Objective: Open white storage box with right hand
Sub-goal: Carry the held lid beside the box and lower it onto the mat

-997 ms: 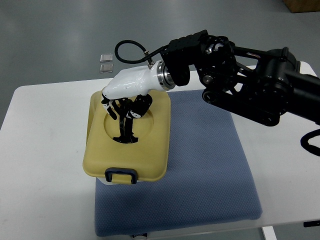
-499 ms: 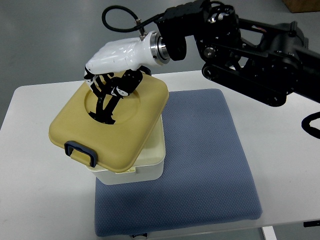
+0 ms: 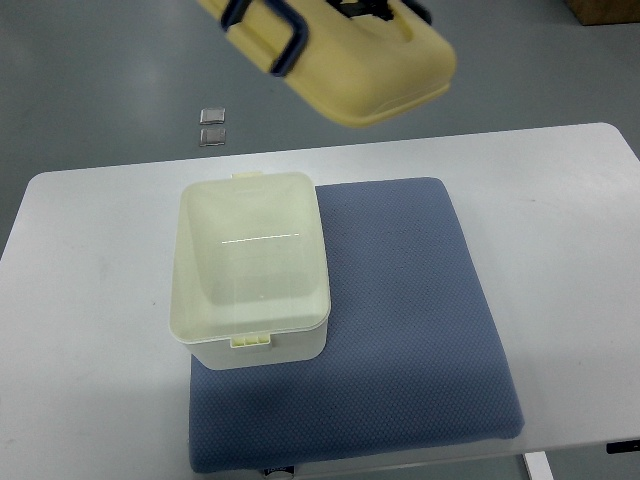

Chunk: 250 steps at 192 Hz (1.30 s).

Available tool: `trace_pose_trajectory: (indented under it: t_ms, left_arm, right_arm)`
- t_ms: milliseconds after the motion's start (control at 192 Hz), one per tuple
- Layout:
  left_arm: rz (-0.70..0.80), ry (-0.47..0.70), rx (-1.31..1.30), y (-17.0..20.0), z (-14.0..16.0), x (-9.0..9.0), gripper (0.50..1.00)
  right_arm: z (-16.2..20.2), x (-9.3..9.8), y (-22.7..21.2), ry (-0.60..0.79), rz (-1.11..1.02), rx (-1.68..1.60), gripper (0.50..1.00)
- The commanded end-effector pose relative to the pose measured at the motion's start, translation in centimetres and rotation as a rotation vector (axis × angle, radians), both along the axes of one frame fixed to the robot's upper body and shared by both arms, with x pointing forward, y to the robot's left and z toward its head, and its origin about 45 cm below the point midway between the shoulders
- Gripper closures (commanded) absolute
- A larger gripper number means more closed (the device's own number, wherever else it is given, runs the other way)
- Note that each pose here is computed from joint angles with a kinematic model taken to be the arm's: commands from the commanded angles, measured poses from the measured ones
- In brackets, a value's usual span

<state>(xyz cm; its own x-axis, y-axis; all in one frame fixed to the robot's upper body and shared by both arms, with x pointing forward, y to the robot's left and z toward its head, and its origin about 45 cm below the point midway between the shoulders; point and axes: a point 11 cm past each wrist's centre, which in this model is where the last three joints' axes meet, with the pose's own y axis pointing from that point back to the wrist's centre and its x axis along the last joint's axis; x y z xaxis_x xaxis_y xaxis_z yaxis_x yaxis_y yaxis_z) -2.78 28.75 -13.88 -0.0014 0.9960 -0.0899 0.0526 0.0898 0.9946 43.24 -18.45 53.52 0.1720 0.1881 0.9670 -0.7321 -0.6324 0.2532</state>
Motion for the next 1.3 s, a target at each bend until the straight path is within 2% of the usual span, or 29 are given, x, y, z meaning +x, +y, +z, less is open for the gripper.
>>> trace_pose_trajectory:
  t_ms: [0,94,234,686,836,1294]
  left_arm:
    - [-0.003,0.001,0.000,0.0,0.0,0.0,0.500]
    - [-0.002,0.001,0.000,0.0,0.0,0.0,0.500]
    - [-0.002,0.001,0.000,0.0,0.0,0.0,0.500]
    - [-0.002,0.001,0.000,0.0,0.0,0.0,0.500]
    - [-0.002,0.000,0.000,0.0,0.0,0.0,0.500]
    - [-0.002,0.001,0.000,0.0,0.0,0.0,0.500]
  right_arm:
    - [-2.5,0.8,-4.4,0.048,-0.105,-0.038,1.000]
    - [-4.5,1.2,-7.3,0.091,-0.174,-0.060,1.000]
    - [-7.4,1.7,-9.0,0.142,-0.220,-0.097,1.000]
    - [-18.0,1.1,-9.8,0.337,-0.235,-0.213,1.000]
    - [-19.4,0.9,-9.3,0.365,-0.221,-0.218,1.000]
    - [-20.7,0.5,-9.6,0.393,-0.224,-0.219,1.000]
